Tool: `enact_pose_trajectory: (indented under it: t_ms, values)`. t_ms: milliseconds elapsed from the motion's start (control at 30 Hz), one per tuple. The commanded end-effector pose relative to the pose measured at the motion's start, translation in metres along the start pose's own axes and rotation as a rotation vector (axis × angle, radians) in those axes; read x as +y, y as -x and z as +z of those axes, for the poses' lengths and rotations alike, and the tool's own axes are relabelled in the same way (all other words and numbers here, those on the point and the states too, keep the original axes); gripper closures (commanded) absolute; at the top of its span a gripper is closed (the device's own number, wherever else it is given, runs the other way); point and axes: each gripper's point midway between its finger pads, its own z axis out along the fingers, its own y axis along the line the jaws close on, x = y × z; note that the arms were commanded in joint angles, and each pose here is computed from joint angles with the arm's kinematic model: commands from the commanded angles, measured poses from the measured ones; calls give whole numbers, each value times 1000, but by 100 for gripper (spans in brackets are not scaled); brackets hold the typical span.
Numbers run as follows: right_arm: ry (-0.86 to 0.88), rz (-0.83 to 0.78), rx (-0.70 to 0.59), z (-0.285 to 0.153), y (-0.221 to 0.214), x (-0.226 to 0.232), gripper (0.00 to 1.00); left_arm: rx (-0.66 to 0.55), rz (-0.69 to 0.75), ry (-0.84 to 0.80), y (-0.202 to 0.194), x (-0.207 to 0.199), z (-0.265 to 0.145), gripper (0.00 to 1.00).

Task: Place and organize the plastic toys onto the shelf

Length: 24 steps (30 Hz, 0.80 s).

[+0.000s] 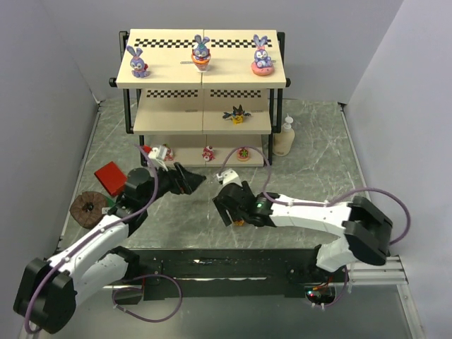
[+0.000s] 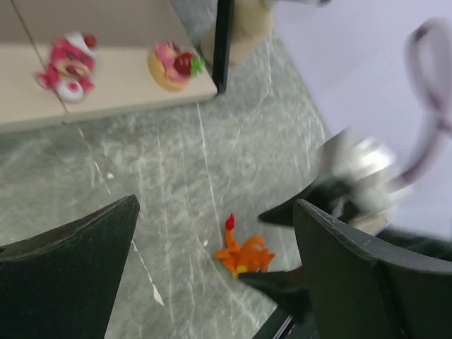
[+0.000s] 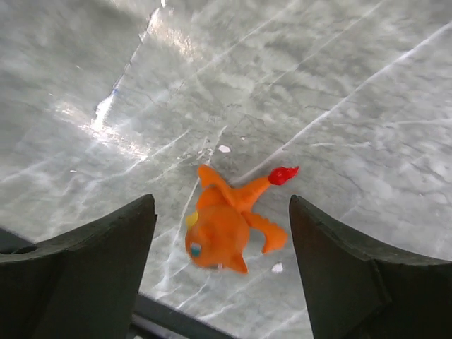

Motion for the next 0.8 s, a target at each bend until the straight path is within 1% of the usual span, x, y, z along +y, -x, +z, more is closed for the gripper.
enact_pose_trajectory:
  t_ms: [0, 33, 67, 100, 133, 167, 200, 233, 267, 300, 333, 367, 400, 433, 500, 600, 667, 700, 767]
  values:
    - [-4, 151, -131, -39, 35, -16, 16, 7, 101, -124, -18, -20, 11, 4]
    - [-4, 175, -138, -44, 36, -19, 17, 33, 110, -114, -29, -15, 16, 4]
    - [4, 240, -161, -54, 41, -25, 19, 44, 140, -130, -38, -20, 19, 4]
    - [4, 266, -156, -57, 38, -28, 25, 57, 150, -139, -44, -22, 22, 4]
    - [-6, 290, -136, -61, 31, -34, 30, 93, 150, -135, -58, -17, 25, 1]
    - [15, 360, -131, -69, 29, -36, 34, 118, 159, -157, -68, -22, 26, 1]
    - [-1, 403, -110, -68, 21, -45, 46, 119, 167, -172, -71, -24, 27, 2]
    - [-1, 430, -84, -70, 12, -48, 52, 151, 165, -161, -85, -18, 26, 7]
    - [15, 482, -91, -75, 10, -49, 58, 161, 170, -149, -91, -15, 26, 10]
    - [21, 500, -54, -72, -4, -50, 72, 172, 166, -138, -96, -11, 26, 13]
    - [30, 509, -42, -72, -11, -49, 78, 187, 161, -120, -102, -5, 23, 19]
    - [41, 532, -34, -72, -15, -48, 83, 194, 156, -106, -105, -3, 23, 22]
    - [45, 536, 0, -68, -26, -46, 90, 187, 153, -79, -105, 2, 23, 24]
    - [45, 544, 17, -66, -32, -45, 94, 191, 148, -76, -107, 3, 21, 29]
    - [59, 556, 61, -58, -45, -39, 100, 196, 152, -63, -111, 5, 20, 32]
    - [100, 562, 96, -45, -52, -26, 100, 250, 168, -57, -126, 6, 21, 39]
    - [114, 550, 139, -37, -58, -18, 100, 283, 154, -37, -138, 9, 22, 38]
    - [122, 550, 136, -34, -56, -15, 100, 294, 146, -34, -143, 10, 21, 36]
    - [111, 540, 157, -25, -56, -13, 100, 304, 128, -32, -152, 9, 21, 35]
